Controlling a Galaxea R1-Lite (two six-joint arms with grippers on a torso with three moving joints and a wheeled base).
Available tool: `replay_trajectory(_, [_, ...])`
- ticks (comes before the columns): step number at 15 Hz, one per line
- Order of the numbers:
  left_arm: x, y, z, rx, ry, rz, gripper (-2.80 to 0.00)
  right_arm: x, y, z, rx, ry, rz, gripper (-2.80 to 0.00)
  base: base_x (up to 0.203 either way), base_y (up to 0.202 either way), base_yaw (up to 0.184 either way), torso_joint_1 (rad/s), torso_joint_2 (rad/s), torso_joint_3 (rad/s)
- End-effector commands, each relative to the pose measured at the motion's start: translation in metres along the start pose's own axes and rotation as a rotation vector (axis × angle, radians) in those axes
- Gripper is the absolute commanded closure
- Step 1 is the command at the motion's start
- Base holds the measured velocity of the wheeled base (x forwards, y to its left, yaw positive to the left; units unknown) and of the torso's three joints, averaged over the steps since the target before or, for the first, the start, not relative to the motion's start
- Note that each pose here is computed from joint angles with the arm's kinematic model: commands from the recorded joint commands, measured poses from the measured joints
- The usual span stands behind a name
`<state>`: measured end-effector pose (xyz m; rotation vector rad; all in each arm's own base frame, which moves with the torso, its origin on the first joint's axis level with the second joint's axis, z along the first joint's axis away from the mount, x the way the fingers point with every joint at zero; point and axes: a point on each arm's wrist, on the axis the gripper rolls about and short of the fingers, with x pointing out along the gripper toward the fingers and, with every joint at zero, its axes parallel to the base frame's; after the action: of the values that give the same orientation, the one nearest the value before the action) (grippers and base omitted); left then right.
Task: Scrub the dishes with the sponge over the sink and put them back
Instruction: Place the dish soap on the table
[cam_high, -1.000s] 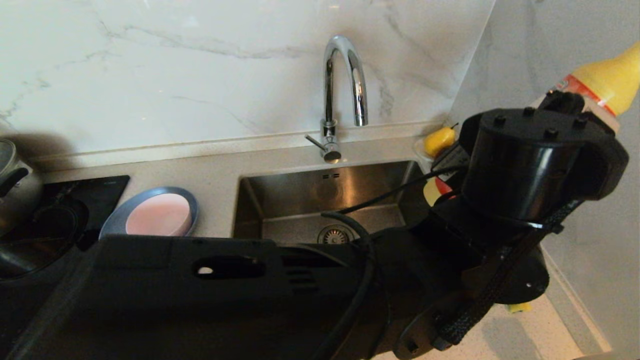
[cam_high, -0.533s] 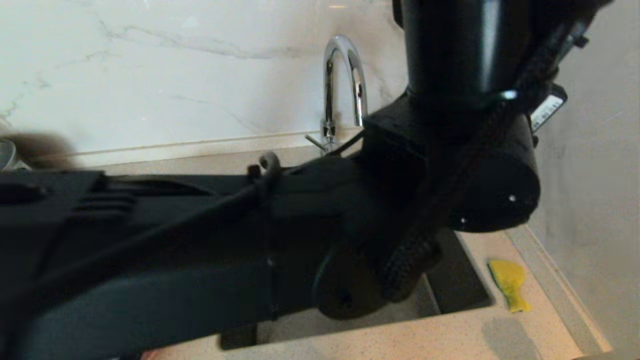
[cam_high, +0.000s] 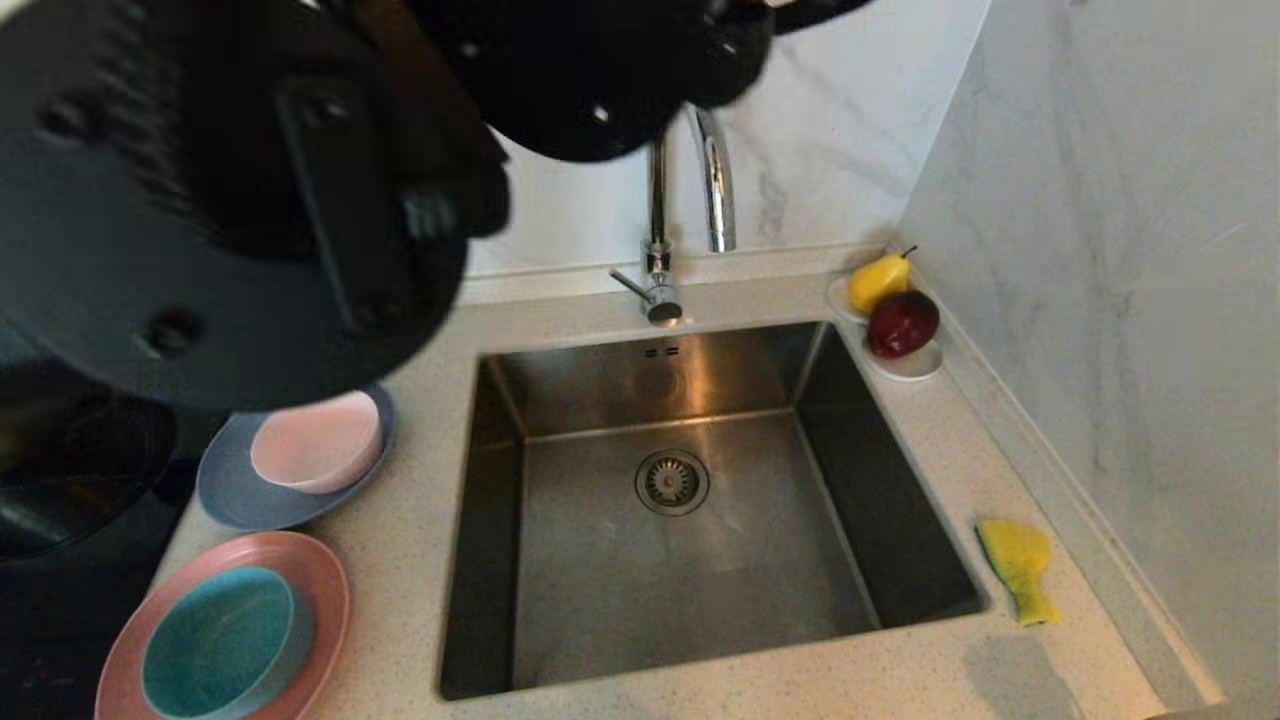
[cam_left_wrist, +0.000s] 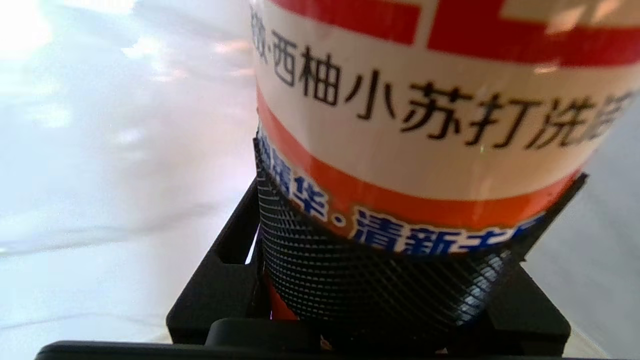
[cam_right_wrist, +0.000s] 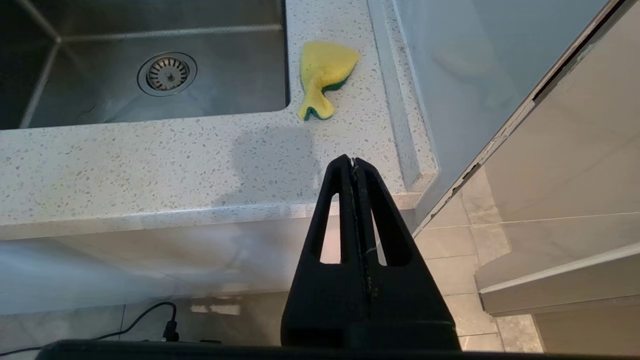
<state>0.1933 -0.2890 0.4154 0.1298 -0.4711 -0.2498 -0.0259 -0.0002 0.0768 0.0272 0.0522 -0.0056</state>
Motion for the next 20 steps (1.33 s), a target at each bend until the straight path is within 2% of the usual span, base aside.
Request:
replay_trajectory(1, [0.004, 0.049, 0.011, 0.013, -0.023, 0.108, 0.0, 0.0, 0.0, 0.0, 0.0, 0.0, 0.0, 0.0, 0.0, 0.0, 0.0, 0.0, 0.0, 0.0])
replay_trajectory(4, [0.015, 0.089, -0.007, 0.07, 0.003, 0.202, 0.0, 0.0, 0.0, 0.0, 0.0, 0.0, 0.0, 0.0, 0.0, 0.0, 0.0, 0.0, 0.0, 0.0])
replay_trajectory(7, [0.012, 0.125, -0.016, 0.093, 0.017, 0.245, 0.0, 0.0, 0.0, 0.0, 0.0, 0.0, 0.0, 0.0, 0.0, 0.0, 0.0, 0.0, 0.0, 0.0])
replay_trajectory(9, [0.011, 0.148, -0.03, 0.093, 0.053, 0.305, 0.0, 0.0, 0.0, 0.0, 0.0, 0.0, 0.0, 0.0, 0.0, 0.0, 0.0, 0.0, 0.0, 0.0])
replay_trajectory(12, [0.006, 0.183, -0.061, 0.071, 0.119, 0.385, 0.0, 0.0, 0.0, 0.0, 0.0, 0.0, 0.0, 0.0, 0.0, 0.0, 0.0, 0.0, 0.0, 0.0])
replay_trajectory(15, [0.004, 0.217, -0.091, 0.023, 0.164, 0.502, 0.0, 0.0, 0.0, 0.0, 0.0, 0.0, 0.0, 0.0, 0.0, 0.0, 0.0, 0.0, 0.0, 0.0])
replay_trajectory(20, [0.005, 0.261, -0.161, 0.063, 0.16, 0.693, 0.0, 0.0, 0.0, 0.0, 0.0, 0.001, 0.0, 0.0, 0.0, 0.0, 0.0, 0.0, 0.0, 0.0])
